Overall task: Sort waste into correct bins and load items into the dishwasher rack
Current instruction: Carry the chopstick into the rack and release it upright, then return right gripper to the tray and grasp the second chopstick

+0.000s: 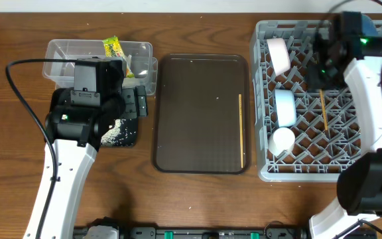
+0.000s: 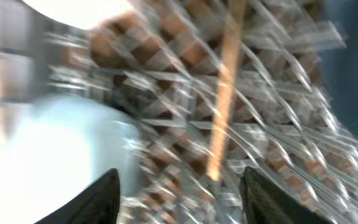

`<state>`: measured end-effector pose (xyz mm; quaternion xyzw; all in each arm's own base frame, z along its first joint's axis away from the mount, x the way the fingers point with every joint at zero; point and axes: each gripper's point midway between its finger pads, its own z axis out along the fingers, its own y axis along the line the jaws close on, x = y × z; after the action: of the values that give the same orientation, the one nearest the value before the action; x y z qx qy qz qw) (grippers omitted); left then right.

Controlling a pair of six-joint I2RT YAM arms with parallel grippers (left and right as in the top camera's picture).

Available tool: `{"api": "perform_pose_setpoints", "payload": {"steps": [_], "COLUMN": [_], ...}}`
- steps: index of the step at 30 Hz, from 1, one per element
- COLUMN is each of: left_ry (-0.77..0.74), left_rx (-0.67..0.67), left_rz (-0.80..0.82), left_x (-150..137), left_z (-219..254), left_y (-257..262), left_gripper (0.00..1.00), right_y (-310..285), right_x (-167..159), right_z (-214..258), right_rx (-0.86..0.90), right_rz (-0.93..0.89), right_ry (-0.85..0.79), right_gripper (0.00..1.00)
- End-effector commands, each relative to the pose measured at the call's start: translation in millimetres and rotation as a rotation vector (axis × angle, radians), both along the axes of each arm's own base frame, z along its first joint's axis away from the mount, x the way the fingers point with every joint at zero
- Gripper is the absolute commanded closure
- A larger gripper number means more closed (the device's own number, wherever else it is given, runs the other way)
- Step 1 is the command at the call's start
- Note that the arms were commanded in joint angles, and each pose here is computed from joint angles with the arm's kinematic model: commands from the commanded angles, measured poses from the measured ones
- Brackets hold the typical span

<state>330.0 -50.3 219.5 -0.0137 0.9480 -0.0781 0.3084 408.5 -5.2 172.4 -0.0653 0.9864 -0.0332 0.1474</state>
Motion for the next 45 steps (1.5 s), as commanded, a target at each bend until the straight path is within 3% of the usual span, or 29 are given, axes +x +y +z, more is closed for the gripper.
{"api": "perform_pose_setpoints", "payload": {"steps": [1, 7, 14, 28, 39, 45], "left_ry": [-0.017, -0.017, -0.017, -0.017, -0.017, -0.017], "left_rx": [0.012, 0.012, 0.012, 0.012, 0.012, 0.012], "left_rz": [0.002, 0.002, 0.002, 0.002, 0.002, 0.002], "left_x": [3, 3, 3, 3, 3, 3], "left_z": [6, 6, 6, 6, 6, 6], "left_y": [2, 2, 2, 2, 2, 2], "left_gripper": [0.10, 0.10, 0.10, 0.10, 0.10, 0.10], "right_y": [72, 154, 204, 185, 154, 165], "right_x": [10, 4, -20, -42, -43, -45], "right_z": [30, 33, -20, -129, -162, -171], "right_rx": [0.160, 0.237, 0.089, -0.106, -0.156, -0.104], "right_rz": [0.135, 0.126, 0.042, -0.108, -0.219, -0.167], "right_ry": [-0.084, -0.104, -0.020, 0.258, 0.350, 0.386], "right_gripper": [0.47, 0.52, 0.53, 0.53, 0.53, 0.55]}}
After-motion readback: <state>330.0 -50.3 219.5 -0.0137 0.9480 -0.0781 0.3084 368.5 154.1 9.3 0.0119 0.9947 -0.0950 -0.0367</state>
